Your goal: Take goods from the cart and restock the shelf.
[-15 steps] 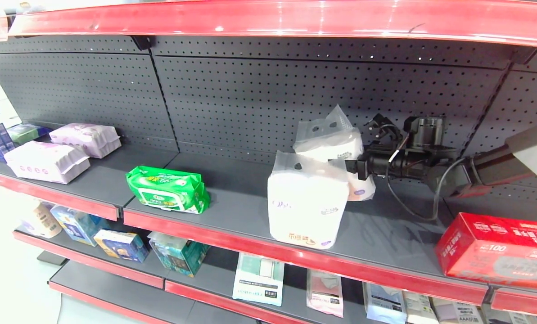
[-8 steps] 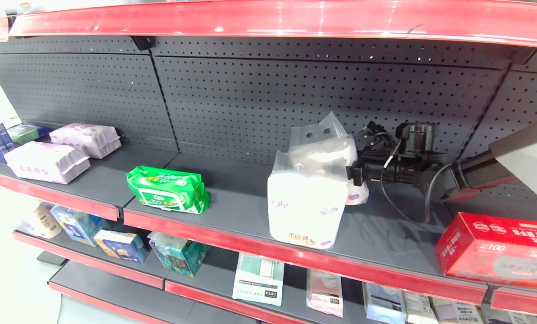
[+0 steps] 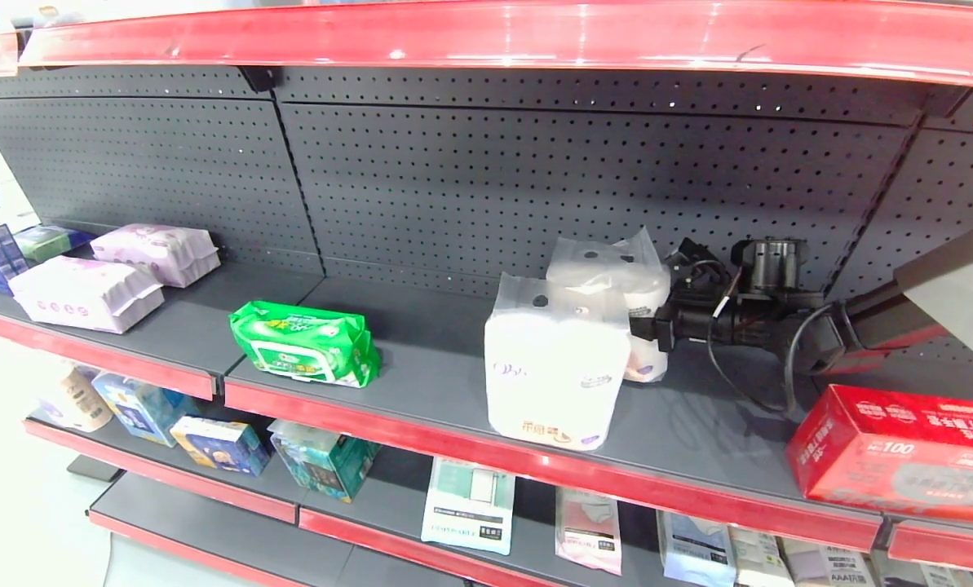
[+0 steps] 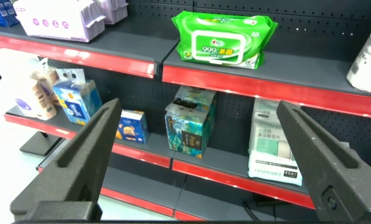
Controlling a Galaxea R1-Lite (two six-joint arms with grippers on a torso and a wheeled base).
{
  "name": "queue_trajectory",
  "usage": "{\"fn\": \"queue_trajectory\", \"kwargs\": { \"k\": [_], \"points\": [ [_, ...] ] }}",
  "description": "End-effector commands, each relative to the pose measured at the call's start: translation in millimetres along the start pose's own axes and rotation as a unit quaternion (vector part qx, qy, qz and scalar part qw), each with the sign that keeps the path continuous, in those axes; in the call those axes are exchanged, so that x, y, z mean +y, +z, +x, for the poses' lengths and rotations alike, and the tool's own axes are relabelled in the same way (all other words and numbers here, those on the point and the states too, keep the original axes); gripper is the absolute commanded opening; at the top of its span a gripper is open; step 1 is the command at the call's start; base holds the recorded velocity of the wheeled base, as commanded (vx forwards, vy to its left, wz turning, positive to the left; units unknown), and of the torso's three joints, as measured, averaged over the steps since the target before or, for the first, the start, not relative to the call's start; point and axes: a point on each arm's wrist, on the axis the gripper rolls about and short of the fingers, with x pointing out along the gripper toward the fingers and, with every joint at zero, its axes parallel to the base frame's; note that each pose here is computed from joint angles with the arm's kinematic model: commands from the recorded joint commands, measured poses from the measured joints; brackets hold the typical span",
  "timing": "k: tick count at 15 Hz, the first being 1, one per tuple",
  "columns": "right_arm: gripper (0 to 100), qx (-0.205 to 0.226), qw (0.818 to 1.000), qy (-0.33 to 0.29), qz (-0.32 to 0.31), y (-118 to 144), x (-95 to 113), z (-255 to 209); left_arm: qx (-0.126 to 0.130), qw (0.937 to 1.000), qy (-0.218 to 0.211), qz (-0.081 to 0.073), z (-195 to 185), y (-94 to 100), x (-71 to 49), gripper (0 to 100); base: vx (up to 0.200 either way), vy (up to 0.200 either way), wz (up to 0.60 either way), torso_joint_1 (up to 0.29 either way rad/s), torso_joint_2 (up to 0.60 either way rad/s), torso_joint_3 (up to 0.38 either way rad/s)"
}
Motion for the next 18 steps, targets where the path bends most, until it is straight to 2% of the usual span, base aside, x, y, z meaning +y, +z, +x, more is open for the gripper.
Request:
{"fn": "queue_trajectory", "kwargs": {
  "k": [1,10,12,18],
  "points": [
    [0,0.006,1.0,0.004,0.0,-9.0,-1.0,-3.8,0.001,1.0,0.0,0.0,0.1,0.0,0.0,100,0.0,0.0,0.0,0.0,0.0,0.0],
    [0,0.005,0.999,0.024,-0.03,-26.5,-5.2,-2.4,0.001,1.0,0.0,0.0,0.1,0.0,0.0,100,0.0,0.0,0.0,0.0,0.0,0.0],
    [0,-0.007,0.998,0.053,-0.024,-25.8,0.4,4.3,0.001,1.0,0.0,-0.001,0.1,0.0,0.0,100,0.0,0.0,0.0,0.0,0.0,0.0],
    [0,-0.019,0.997,0.066,-0.035,-18.8,2.8,22.1,0.0,1.0,0.0,0.0,0.0,0.0,0.0,100,0.0,0.0,0.0,0.0,0.0,0.0]
  ]
}}
